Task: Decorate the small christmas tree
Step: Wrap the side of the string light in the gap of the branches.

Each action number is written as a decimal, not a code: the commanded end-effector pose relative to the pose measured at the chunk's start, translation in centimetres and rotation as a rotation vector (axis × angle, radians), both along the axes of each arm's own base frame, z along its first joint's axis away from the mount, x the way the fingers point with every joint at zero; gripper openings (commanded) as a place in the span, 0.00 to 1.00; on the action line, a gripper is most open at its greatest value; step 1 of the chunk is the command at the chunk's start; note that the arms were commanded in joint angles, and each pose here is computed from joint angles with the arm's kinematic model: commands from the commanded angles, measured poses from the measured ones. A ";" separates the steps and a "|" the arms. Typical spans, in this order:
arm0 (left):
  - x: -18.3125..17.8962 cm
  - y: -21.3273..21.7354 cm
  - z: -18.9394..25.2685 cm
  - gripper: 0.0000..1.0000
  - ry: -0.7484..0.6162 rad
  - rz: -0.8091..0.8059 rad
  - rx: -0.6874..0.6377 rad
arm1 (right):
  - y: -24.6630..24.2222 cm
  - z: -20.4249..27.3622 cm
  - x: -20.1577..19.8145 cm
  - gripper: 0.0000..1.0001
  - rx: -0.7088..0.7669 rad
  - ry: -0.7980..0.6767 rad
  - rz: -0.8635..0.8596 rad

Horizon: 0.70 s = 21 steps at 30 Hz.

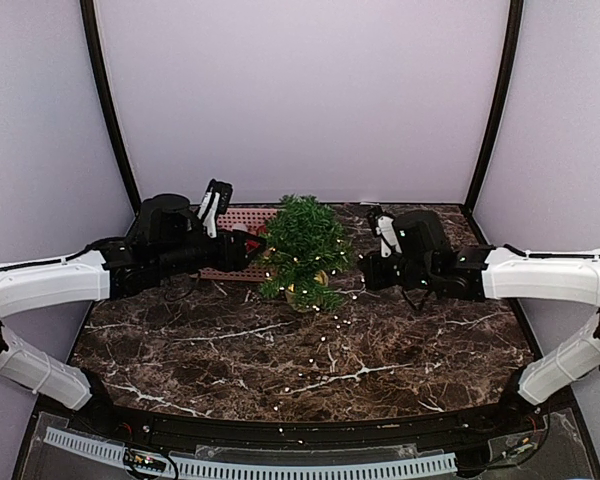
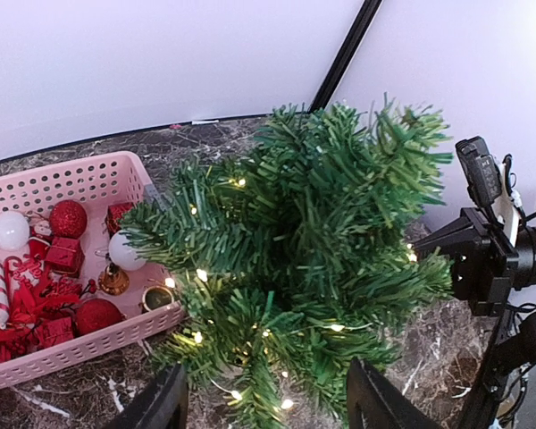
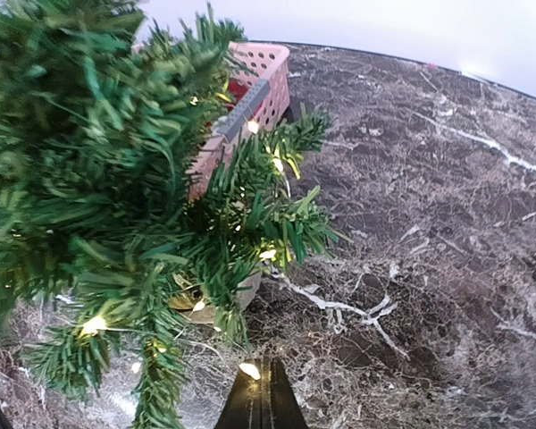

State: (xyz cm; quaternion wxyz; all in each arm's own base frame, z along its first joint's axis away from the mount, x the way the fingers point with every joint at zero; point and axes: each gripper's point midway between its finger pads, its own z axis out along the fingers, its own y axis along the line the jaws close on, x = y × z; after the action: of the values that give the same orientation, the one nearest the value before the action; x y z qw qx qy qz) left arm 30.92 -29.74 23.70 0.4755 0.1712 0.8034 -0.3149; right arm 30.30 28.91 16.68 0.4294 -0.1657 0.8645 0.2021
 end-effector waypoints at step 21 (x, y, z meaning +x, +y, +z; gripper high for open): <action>-3.9 -6.1 -1.7 0.81 0.136 -0.222 -0.137 | 2.7 4.2 3.8 0.00 -0.065 -0.065 0.069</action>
State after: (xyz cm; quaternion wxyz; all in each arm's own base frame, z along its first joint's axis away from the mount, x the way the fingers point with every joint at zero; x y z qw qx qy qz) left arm 27.16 -34.14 19.66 0.3851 0.1976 0.8151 -0.3851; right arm 32.68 31.09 20.19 0.4367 -0.2086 0.8564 0.1799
